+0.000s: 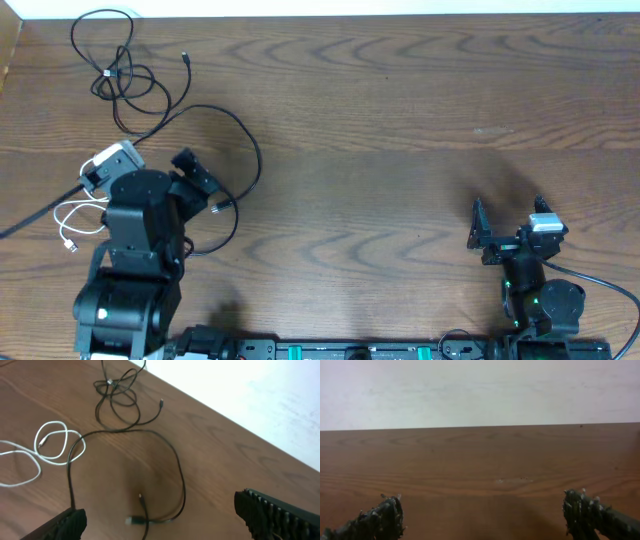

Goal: Untangle cables

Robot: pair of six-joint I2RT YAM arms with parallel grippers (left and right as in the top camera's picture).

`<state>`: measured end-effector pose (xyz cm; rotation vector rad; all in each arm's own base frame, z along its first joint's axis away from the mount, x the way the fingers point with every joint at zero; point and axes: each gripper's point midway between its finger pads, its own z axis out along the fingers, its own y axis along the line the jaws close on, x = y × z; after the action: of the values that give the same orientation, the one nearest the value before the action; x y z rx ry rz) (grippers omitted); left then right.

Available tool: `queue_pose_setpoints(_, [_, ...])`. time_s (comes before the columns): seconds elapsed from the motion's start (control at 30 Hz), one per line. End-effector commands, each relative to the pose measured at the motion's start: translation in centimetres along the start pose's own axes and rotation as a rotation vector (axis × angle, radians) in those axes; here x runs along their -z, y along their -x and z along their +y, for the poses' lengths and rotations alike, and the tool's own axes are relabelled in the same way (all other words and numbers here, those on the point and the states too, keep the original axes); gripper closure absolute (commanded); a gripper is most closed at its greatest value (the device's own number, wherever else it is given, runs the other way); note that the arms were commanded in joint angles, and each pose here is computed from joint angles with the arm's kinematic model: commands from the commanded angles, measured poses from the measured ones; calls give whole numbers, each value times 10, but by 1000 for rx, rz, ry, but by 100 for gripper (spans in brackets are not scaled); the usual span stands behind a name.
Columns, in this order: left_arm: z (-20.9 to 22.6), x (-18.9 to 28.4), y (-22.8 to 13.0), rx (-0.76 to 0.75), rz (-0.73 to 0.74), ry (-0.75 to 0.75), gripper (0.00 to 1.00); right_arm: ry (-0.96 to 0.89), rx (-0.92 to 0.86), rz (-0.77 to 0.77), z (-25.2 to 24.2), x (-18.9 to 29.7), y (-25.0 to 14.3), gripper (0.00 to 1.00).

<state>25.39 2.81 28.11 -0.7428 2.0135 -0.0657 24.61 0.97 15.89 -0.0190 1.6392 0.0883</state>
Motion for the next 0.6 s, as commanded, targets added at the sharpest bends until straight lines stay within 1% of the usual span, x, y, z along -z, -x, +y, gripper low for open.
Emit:
queue_pose_setpoints(0.0, [14,8,-13,3,-14,-3,1,-2,19,1,0,0,-1,1])
queue_pose_setpoints(0.17, [26,23,-24,43,-92,-83,1,-1,19,1,0,0,-1,1])
queue_pose_setpoints(0.3, [28,30,-45,-13,-130,-202,1,-1,19,1,0,0,-1,1])
queue_pose_setpoints(0.47, [36,26,-58,19,-232,-271,1,-1,19,1,0,0,-1,1])
queue_pose_setpoints(0.57, [32,18,-67,-7,-267,-325,1,-1,19,1,0,0,-1,1])
